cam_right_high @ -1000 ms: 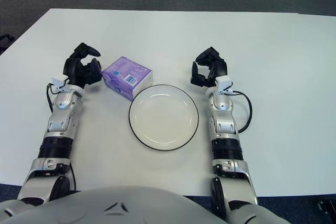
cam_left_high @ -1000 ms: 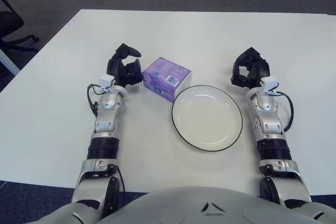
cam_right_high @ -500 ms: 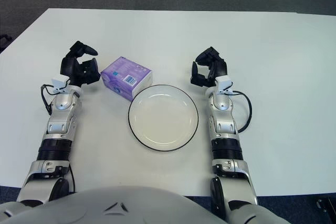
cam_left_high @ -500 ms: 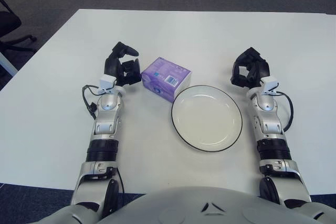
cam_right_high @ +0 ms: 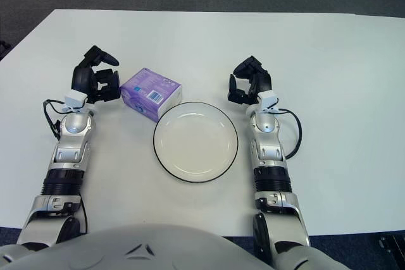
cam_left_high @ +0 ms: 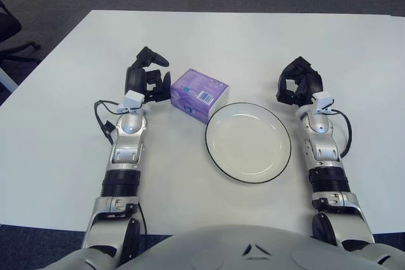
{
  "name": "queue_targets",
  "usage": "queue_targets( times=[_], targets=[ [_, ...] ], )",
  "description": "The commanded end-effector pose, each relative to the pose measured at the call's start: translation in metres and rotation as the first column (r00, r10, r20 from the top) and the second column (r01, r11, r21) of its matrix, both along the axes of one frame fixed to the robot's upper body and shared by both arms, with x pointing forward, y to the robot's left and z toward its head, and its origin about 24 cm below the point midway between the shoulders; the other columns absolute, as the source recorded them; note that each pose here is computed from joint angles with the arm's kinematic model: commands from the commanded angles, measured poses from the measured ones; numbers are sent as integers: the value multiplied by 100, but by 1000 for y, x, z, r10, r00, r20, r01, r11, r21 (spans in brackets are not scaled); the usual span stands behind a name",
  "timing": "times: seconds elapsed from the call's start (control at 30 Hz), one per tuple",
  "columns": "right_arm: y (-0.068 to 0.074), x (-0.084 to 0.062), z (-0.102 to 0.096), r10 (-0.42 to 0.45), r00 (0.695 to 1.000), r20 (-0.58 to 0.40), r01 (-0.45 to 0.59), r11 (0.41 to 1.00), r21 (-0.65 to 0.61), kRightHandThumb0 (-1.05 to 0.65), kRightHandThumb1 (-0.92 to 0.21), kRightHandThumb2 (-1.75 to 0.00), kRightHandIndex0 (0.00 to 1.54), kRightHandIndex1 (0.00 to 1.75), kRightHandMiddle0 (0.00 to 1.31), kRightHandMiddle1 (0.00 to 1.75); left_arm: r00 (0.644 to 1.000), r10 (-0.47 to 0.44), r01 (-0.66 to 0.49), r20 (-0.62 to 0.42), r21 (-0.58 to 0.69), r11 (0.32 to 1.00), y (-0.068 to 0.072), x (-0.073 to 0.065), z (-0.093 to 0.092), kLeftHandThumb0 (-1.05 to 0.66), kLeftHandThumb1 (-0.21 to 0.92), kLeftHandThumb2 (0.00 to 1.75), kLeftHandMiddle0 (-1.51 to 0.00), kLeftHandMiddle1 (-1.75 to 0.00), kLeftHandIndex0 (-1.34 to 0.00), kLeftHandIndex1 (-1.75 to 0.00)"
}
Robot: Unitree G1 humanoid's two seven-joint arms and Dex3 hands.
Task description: Put the tissue paper into the plate.
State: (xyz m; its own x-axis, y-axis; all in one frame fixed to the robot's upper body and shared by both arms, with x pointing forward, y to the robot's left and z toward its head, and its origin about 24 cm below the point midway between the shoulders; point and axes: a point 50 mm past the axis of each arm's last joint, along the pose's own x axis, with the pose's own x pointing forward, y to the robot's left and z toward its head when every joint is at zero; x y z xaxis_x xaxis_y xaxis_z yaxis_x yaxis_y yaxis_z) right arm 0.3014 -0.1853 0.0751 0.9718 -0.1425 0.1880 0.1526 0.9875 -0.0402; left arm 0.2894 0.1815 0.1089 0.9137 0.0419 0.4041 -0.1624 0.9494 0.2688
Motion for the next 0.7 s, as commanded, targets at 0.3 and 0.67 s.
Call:
queue_targets(
  times=[0.3,0.67],
  targets=[
    [-3,-35,-67,-39,970,-241,53,997,53,-47,-35,-127,126,175,58,175,977,-19,-80,212,447,891,-2,-1,26,-48,32,131,-133,-175,-61,-175],
    [-4,-35,-67,-34,971,-237,45,998,42,-47,-36,-127,124,175,58,175,930,-118,-114,347,581,806,-10,2,35,-46,39,122,-100,-175,-55,-175]
  ],
)
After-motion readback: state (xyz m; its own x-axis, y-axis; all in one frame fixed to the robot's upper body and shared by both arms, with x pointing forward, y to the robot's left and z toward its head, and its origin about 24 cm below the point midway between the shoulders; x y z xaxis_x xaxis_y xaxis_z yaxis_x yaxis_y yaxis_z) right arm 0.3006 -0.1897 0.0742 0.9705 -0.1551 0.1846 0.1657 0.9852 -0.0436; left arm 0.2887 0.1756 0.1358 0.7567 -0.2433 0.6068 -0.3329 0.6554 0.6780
